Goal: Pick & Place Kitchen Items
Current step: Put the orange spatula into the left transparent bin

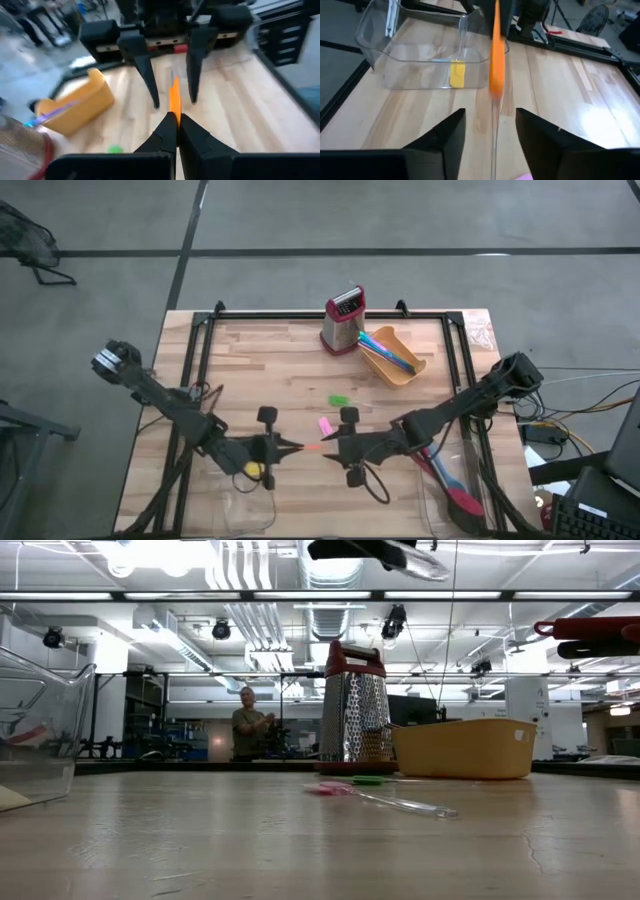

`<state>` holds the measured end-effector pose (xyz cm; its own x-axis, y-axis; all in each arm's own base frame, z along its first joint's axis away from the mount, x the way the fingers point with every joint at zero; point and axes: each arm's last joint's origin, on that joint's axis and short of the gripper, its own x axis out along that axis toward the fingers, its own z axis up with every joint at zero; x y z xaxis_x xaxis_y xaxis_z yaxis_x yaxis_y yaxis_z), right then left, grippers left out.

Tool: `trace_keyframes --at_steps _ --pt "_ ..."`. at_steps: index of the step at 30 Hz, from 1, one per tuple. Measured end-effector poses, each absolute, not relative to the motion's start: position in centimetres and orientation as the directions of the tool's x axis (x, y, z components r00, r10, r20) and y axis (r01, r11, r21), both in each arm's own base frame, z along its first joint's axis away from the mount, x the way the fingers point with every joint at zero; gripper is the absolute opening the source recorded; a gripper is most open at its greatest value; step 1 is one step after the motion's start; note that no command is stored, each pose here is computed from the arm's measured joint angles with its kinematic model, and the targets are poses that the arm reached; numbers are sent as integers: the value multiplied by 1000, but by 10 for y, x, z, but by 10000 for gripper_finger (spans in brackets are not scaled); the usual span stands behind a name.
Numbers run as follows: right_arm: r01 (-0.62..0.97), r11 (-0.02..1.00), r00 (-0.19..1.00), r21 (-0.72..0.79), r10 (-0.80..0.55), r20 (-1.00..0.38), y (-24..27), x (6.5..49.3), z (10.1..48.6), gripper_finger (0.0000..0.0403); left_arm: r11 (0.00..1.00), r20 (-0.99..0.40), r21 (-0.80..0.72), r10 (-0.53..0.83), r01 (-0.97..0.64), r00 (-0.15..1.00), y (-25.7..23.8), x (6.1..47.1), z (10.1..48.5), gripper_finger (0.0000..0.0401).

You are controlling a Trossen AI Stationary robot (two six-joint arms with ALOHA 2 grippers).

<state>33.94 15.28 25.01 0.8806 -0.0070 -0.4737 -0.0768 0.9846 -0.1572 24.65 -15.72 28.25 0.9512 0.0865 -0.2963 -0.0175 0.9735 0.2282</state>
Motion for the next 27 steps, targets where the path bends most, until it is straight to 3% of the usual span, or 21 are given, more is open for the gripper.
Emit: trace_keyframes --at_steps 9,18,21,27 --pt "-169 973 862 -155 70 -502 163 334 249 220 976 -389 -24 -207 215 898 -130 195 318 3" --pt "-228 963 851 -142 127 -510 173 329 248 246 859 -453 -311 -510 406 731 -111 150 333 3" --pt "-220 967 850 -131 124 -512 173 328 247 254 817 -512 -452 -566 358 646 -110 144 328 4" --pt "-214 969 847 -126 119 -518 172 328 245 263 833 -671 -542 -506 107 542 -111 140 310 4"
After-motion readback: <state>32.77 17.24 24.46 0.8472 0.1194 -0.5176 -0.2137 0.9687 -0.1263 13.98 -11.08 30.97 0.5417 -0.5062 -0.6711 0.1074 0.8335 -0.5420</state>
